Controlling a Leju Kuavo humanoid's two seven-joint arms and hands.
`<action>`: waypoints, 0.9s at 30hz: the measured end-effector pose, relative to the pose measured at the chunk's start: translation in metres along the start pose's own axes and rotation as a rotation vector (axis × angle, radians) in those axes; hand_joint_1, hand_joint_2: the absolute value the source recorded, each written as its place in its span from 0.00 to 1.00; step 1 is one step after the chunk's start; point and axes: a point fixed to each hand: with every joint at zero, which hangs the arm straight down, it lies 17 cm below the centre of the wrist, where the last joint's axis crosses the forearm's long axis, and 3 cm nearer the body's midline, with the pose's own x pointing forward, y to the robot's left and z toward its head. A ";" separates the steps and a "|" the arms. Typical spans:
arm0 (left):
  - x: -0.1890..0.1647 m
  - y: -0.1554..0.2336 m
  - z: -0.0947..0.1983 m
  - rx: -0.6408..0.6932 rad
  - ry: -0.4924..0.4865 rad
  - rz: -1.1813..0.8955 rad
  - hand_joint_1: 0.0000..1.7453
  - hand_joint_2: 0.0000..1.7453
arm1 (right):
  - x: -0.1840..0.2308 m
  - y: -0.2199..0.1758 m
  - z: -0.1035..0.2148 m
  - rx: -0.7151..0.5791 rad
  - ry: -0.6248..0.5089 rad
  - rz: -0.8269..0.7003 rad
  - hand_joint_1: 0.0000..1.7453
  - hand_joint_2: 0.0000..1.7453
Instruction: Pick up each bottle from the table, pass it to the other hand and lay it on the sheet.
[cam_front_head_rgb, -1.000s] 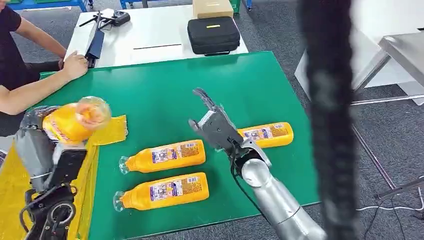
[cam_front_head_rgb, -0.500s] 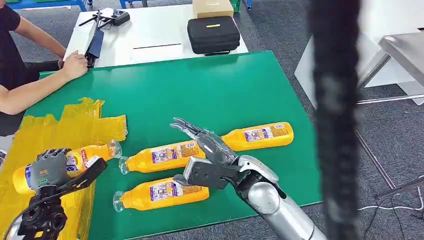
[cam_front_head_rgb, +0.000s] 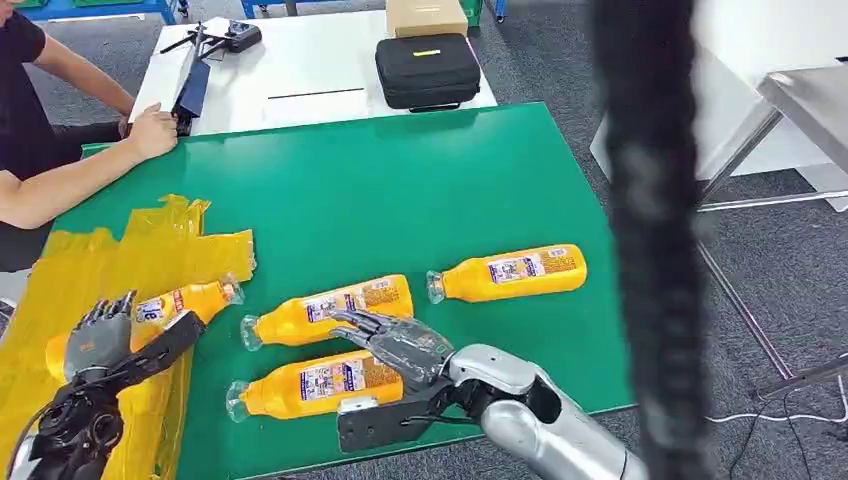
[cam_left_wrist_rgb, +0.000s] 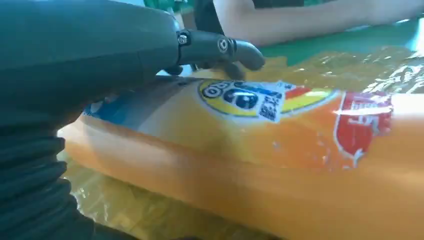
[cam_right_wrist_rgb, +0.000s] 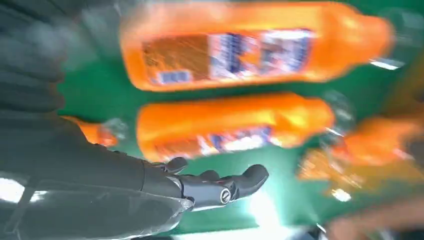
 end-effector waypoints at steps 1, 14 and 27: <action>0.002 0.001 0.000 0.006 -0.010 0.030 0.00 0.00 | -0.009 0.005 -0.001 0.011 0.033 0.028 0.00 1.00; 0.034 0.051 0.012 0.168 -0.057 0.511 0.00 0.00 | -0.056 0.038 -0.015 0.052 0.191 0.118 0.00 1.00; 0.067 0.129 0.035 0.379 -0.188 0.871 0.00 0.00 | -0.056 0.057 -0.029 0.080 0.204 0.065 0.00 1.00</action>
